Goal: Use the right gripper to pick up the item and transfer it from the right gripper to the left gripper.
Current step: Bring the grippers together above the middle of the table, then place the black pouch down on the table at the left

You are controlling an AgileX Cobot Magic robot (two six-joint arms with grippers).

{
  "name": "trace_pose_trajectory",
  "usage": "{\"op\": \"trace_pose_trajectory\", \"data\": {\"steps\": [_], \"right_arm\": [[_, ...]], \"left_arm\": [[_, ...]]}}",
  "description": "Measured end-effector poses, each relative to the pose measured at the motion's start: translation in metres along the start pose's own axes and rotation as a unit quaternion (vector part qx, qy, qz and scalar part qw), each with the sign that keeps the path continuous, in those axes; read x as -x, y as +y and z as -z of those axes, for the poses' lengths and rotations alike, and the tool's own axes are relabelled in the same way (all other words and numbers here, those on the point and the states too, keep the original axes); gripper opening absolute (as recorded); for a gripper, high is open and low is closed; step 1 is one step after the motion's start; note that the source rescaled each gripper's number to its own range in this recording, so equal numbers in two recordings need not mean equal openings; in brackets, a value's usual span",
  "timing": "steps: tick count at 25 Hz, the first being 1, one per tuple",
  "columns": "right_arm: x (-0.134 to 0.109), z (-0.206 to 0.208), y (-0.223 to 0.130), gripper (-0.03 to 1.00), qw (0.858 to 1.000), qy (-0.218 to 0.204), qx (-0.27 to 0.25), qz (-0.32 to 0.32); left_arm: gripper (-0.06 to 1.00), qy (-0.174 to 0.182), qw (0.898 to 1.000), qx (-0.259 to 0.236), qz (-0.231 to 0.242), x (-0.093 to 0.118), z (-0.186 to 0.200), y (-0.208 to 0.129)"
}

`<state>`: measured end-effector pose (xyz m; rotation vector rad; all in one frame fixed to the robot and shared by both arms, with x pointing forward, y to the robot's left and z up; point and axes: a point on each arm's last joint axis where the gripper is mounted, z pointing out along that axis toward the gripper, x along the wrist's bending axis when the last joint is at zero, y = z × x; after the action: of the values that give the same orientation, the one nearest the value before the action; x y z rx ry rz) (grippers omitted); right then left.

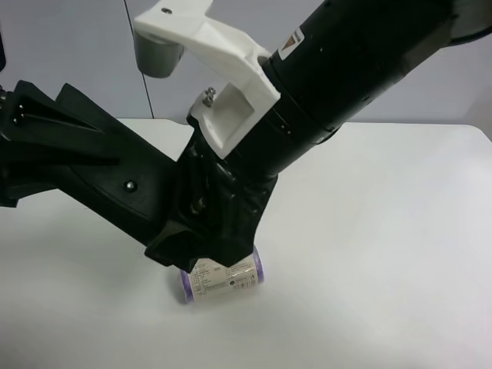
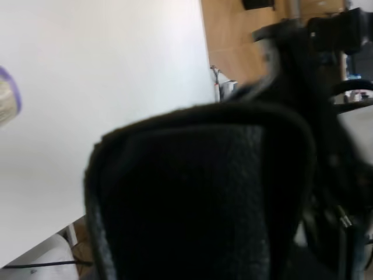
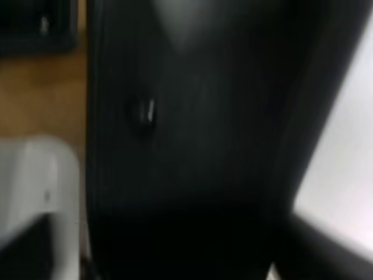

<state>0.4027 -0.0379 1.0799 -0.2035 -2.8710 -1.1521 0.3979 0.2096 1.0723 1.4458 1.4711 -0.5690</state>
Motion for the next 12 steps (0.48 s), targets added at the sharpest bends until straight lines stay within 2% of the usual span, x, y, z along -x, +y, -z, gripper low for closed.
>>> {"op": "trace_pose_trajectory", "data": {"steps": [2,4,12], "right_arm": [[0.000,0.000,-0.001,0.92,1.000,-0.003,-0.004,0.002],[0.000,0.001,-0.002,0.97,1.000,-0.006,-0.014,0.008],[-0.014,0.052,0.003,0.99,0.997,-0.038,-0.060,0.001]], "left_arm": [[0.02,0.001,1.000,0.002,0.000,0.000,0.000,0.000],[0.02,0.002,1.000,0.002,0.000,0.000,0.000,0.000],[0.01,0.002,1.000,0.002,-0.001,0.000,0.000,0.000]]}}
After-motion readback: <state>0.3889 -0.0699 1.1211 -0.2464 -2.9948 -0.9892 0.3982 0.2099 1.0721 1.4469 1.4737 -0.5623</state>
